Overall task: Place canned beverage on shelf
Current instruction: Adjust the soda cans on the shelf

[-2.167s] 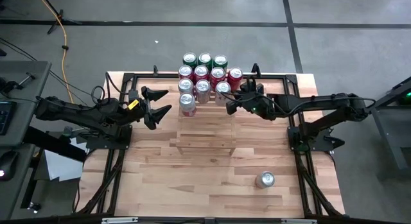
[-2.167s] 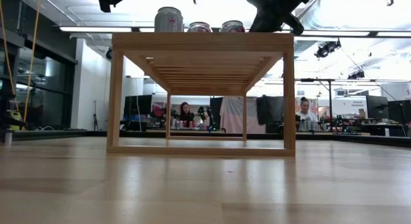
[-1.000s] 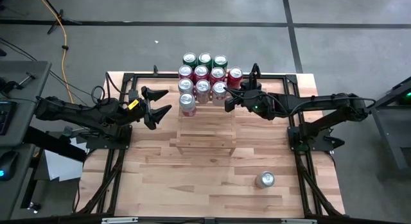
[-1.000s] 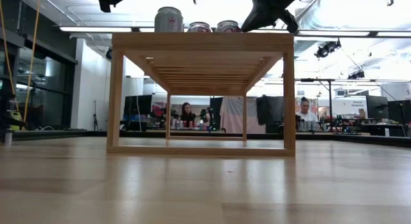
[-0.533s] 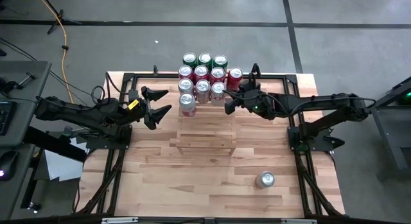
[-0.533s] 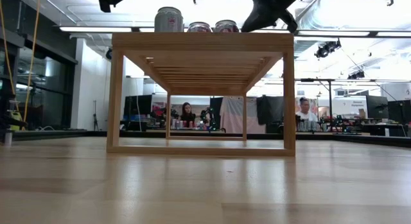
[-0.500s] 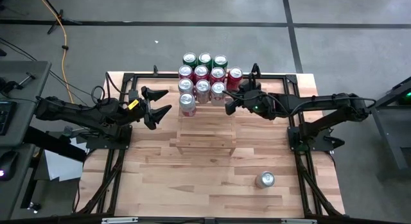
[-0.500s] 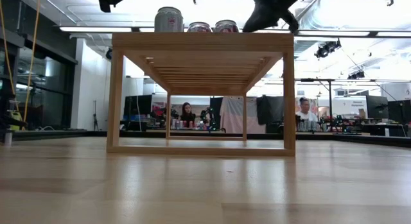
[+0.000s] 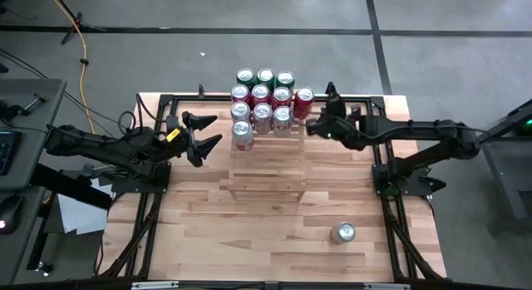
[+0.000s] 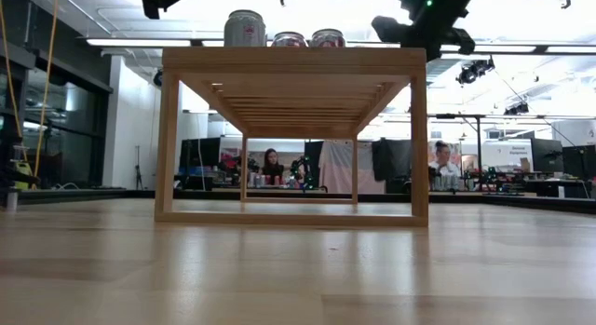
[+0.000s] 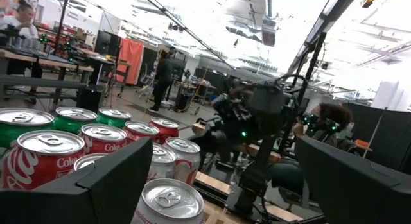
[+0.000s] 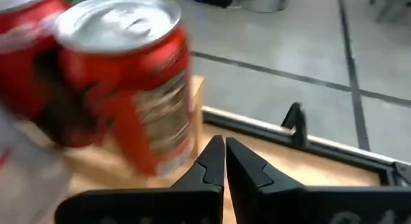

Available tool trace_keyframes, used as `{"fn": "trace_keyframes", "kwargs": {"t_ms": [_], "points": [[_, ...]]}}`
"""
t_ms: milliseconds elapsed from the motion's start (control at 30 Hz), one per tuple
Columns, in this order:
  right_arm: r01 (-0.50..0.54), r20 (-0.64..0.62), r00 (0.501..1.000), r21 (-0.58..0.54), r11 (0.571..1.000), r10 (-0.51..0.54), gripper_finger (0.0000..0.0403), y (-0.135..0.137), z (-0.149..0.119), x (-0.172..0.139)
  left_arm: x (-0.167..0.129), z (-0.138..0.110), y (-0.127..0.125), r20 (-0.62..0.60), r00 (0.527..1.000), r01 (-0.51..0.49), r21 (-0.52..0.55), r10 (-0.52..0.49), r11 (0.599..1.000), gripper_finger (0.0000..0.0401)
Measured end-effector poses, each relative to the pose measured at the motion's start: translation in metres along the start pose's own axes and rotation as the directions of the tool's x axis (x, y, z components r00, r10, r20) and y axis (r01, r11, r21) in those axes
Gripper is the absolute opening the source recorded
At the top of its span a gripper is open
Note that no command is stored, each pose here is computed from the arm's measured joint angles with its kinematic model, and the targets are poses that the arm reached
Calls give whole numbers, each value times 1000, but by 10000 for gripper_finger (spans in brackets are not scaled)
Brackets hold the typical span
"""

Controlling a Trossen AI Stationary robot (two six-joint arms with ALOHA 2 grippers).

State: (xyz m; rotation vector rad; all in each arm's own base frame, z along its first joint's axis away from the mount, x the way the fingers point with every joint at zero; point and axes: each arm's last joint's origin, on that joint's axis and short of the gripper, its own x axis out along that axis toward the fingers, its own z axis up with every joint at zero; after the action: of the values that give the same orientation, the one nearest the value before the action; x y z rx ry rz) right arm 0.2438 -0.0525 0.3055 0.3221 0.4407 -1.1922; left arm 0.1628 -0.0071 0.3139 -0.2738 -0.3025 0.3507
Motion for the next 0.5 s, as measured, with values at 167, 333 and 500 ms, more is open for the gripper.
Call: {"fn": "trace_keyframes", "kwargs": {"t_ms": [167, 333, 500], "points": [[8, 23, 1000, 14, 1000, -9, 0, -7, 16, 17, 0, 0, 0, 1, 1000, -7, 0, 7, 1000, 372], [-43, 46, 998, 9, 999, 42, 0, -8, 27, 26, 0, 0, 0, 1, 1000, -7, 0, 7, 1000, 372], [-87, 36, 996, 23, 996, 86, 0, -9, 30, 29, 0, 0, 0, 1, 1000, -7, 3, 7, 1000, 372]]}}
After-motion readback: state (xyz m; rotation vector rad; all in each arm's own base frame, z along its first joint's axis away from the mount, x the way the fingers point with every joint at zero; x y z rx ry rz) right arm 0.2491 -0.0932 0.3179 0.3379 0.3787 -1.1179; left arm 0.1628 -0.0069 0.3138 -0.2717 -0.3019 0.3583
